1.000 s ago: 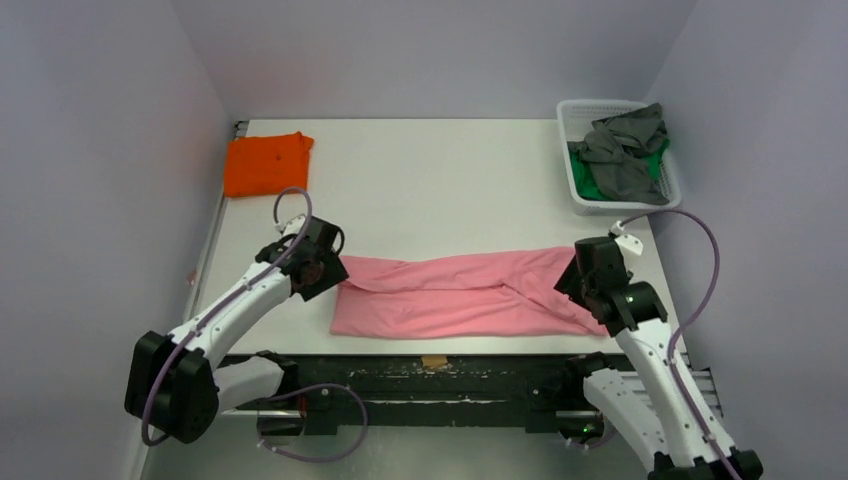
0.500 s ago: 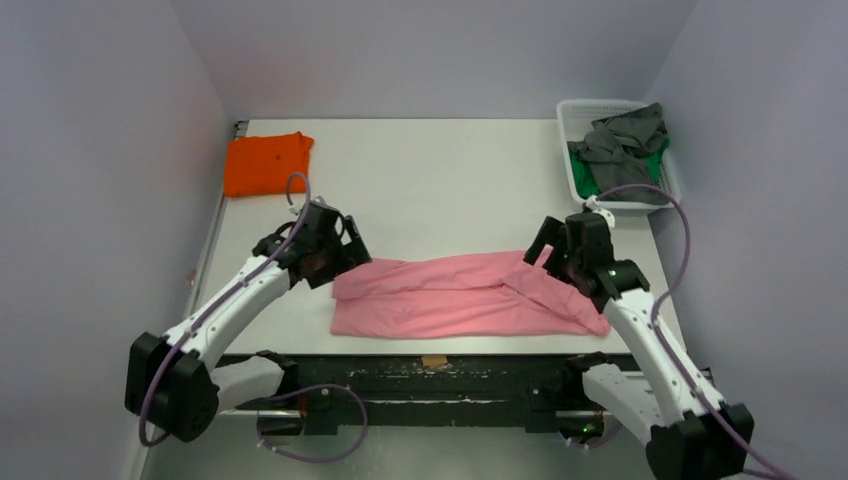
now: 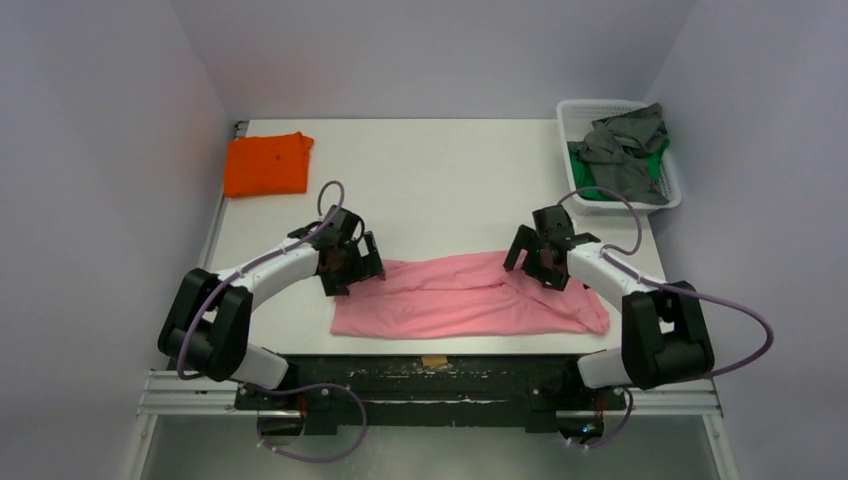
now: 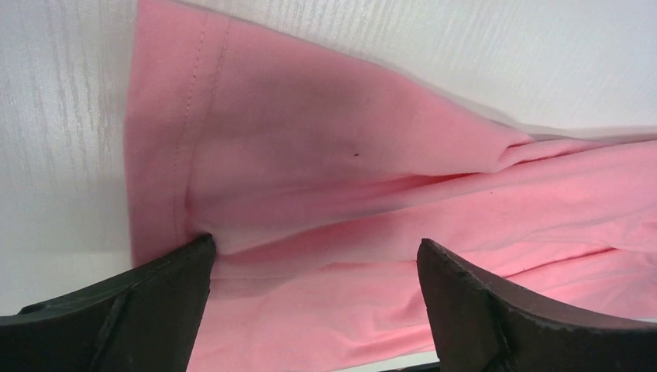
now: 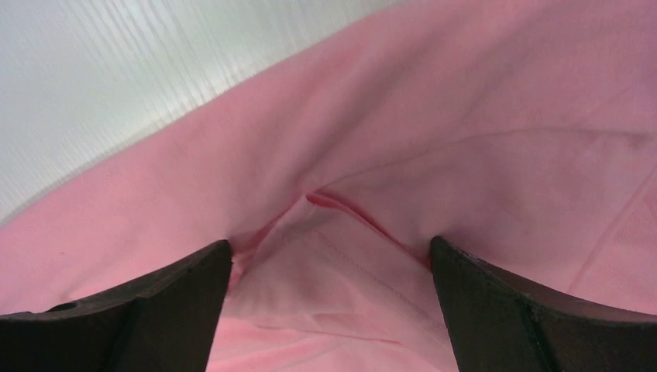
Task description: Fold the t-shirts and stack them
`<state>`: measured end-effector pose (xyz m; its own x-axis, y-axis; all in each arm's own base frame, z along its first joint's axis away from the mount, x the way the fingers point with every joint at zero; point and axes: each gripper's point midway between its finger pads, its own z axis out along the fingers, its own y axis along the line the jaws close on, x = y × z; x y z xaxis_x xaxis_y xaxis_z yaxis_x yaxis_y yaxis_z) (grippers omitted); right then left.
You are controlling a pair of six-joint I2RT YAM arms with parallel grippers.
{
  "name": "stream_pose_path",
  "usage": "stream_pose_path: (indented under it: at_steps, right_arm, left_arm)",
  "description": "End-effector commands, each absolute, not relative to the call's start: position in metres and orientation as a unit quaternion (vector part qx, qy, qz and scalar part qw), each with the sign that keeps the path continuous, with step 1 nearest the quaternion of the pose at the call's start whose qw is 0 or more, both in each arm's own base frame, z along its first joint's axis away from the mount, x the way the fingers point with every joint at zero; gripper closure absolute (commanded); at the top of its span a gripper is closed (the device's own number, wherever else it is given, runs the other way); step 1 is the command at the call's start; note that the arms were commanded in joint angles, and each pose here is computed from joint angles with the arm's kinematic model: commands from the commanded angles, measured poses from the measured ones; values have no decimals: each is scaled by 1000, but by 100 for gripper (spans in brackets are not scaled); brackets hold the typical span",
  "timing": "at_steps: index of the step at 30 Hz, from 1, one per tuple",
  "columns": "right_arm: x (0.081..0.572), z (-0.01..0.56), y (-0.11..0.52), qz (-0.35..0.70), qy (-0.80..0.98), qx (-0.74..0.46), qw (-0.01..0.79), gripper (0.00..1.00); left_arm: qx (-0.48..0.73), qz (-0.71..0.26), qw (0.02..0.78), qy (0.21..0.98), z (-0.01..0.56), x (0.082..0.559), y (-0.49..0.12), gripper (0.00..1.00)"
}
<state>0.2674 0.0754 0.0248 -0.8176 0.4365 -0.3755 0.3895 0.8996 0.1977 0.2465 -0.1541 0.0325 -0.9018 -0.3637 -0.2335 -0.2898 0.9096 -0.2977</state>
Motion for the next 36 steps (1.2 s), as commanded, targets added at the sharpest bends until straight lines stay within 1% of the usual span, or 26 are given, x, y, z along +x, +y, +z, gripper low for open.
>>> stream_pose_path:
  at_steps: [1, 6, 8, 9, 12, 15, 17, 18, 20, 26, 29, 32, 34, 36]
  right_arm:
    - [299, 7, 91, 83, 949, 218, 212, 2]
    - [353, -5, 109, 94, 951, 213, 203, 3]
    - [382, -9, 123, 110, 952, 206, 200, 3]
    - [406, -3, 133, 126, 948, 200, 211, 3]
    - [458, -3, 161, 150, 949, 169, 220, 4]
    - [499, -12, 191, 160, 956, 130, 207, 4]
    - [520, -19, 212, 176, 959, 110, 193, 4]
    - [526, -33, 224, 182, 961, 102, 182, 4]
    - [542, -37, 246, 206, 957, 87, 182, 4]
    - [569, -31, 326, 343, 911, 55, 222, 1]
    - [582, -7, 351, 364, 893, 26, 264, 1]
    - [598, 45, 354, 373, 871, 18, 319, 1]
    - [603, 93, 351, 370, 857, 3, 358, 1]
    - [602, 146, 346, 367, 842, -14, 396, 1]
  left_arm:
    - [-181, -101, 105, 973, 9, 211, -140, 0]
    - [-189, -117, 88, 971, 7, 176, -146, 0]
    - [-194, -130, 85, 969, 9, 166, -154, 0]
    - [-199, -136, 83, 967, 10, 162, -158, 0]
    - [-207, -160, 85, 961, 14, 157, -174, 0]
    - [-219, -183, 88, 954, 15, 161, -194, 0]
    - [-223, -194, 87, 951, 15, 164, -211, 0]
    - [-225, -196, 84, 951, 14, 166, -219, 0]
    - [-216, -200, 75, 953, 11, 166, -239, 0]
    - [-185, -214, 68, 957, 13, 165, -302, 0]
    - [-177, -204, 55, 961, 10, 155, -311, 0]
    - [-167, -204, 64, 962, 19, 148, -310, 0]
    - [-147, -224, 94, 959, 43, 147, -310, 0]
    - [-120, -234, 143, 954, 70, 150, -307, 0]
